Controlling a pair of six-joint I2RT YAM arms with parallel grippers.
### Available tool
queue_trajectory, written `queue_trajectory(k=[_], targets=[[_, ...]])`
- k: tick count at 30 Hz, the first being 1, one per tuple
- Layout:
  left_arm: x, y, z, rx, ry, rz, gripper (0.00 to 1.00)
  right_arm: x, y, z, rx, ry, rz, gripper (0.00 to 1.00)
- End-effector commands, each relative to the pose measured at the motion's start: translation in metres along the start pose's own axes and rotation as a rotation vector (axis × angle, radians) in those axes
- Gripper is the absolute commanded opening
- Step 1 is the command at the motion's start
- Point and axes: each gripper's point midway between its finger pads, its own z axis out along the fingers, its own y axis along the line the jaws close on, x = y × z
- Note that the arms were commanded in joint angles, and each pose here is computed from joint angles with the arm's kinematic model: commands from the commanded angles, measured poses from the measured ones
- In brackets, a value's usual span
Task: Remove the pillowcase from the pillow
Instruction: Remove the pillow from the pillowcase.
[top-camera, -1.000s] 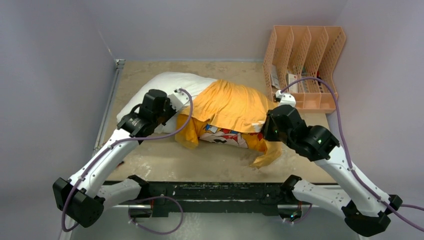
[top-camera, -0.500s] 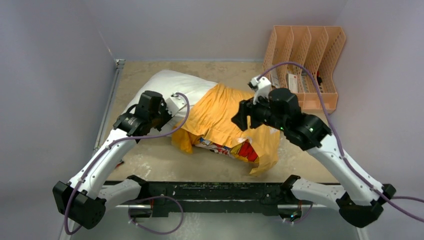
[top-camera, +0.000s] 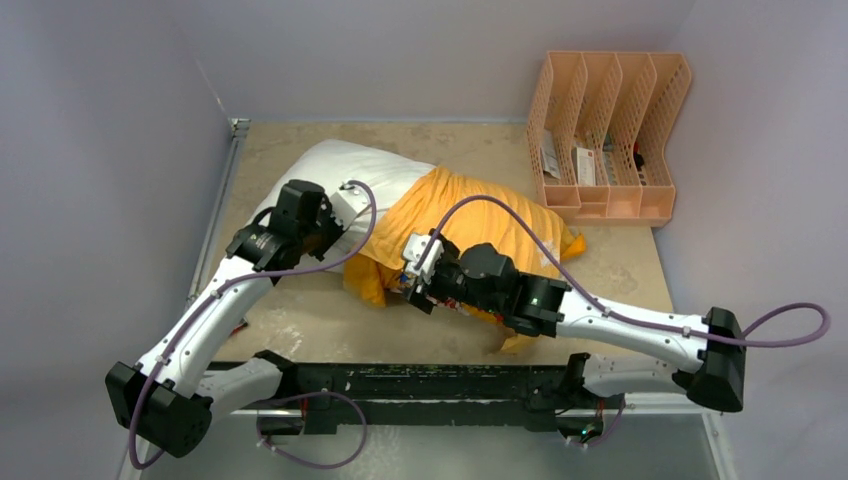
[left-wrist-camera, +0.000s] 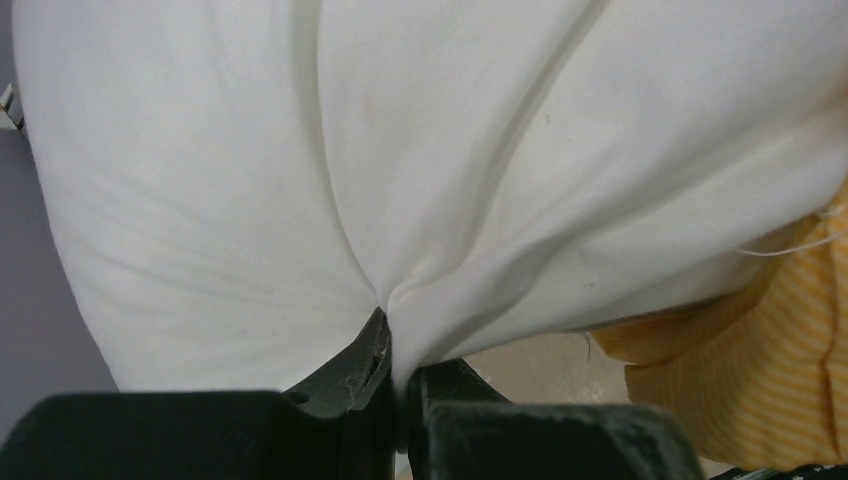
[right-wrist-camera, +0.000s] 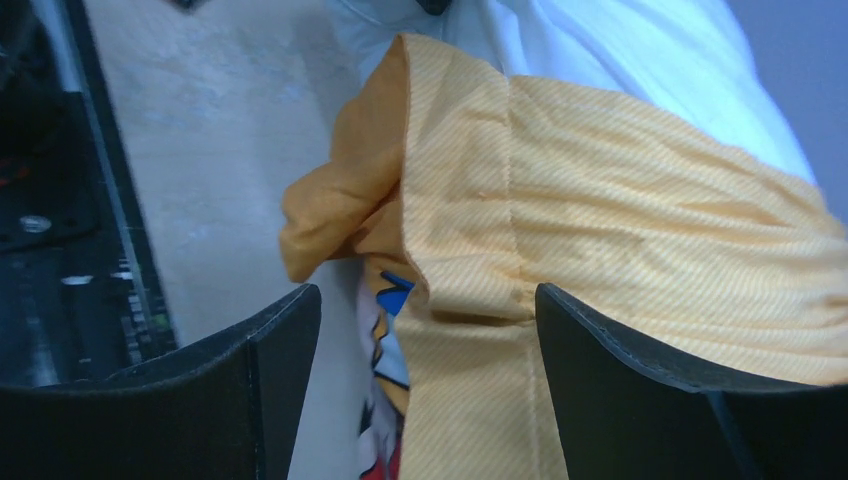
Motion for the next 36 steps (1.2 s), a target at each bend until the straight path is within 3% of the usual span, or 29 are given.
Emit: queue_trajectory(k=[1,7,10,13,18,21,25,32,36], targets=[[-0.041,0.016,-0.011,-0.043,-0.145,-0.064,0.0,-0.058,-0.035,0.004,0.188,-0.267,-0.234,0.81],[-0.044,0.018,-0.011,-0.046,-0.153,-0.079,0.0,-0.044,-0.042,0.035,0.236,-0.184,-0.345,0.78],[-0.045,0.018,-0.011,-0.045,-0.15,-0.086,0.0,-0.04,-0.067,0.037,0.407,-0.17,-0.381,0.77],[-0.046,0.019,-0.01,-0.052,-0.15,-0.09,0.0,-0.026,-0.063,0.038,0.391,-0.152,-0.381,0.75],[-0.044,0.025,-0.011,-0.078,-0.134,-0.085,0.0,0.004,-0.056,0.029,0.351,-0.063,-0.261,0.21],[-0.042,0.028,-0.011,-0.096,-0.125,-0.083,0.0,0.016,-0.055,0.016,0.347,-0.026,-0.223,0.0],[-0.037,0.04,-0.011,-0.171,-0.094,-0.129,0.0,0.031,-0.046,-0.01,0.294,0.016,-0.121,0.0],[-0.037,0.074,-0.009,-0.267,-0.071,-0.231,0.0,0.078,-0.014,-0.061,0.132,0.216,0.055,0.0],[-0.027,0.112,-0.018,-0.331,-0.062,-0.31,0.0,0.072,0.004,-0.096,0.016,0.222,0.126,0.0]])
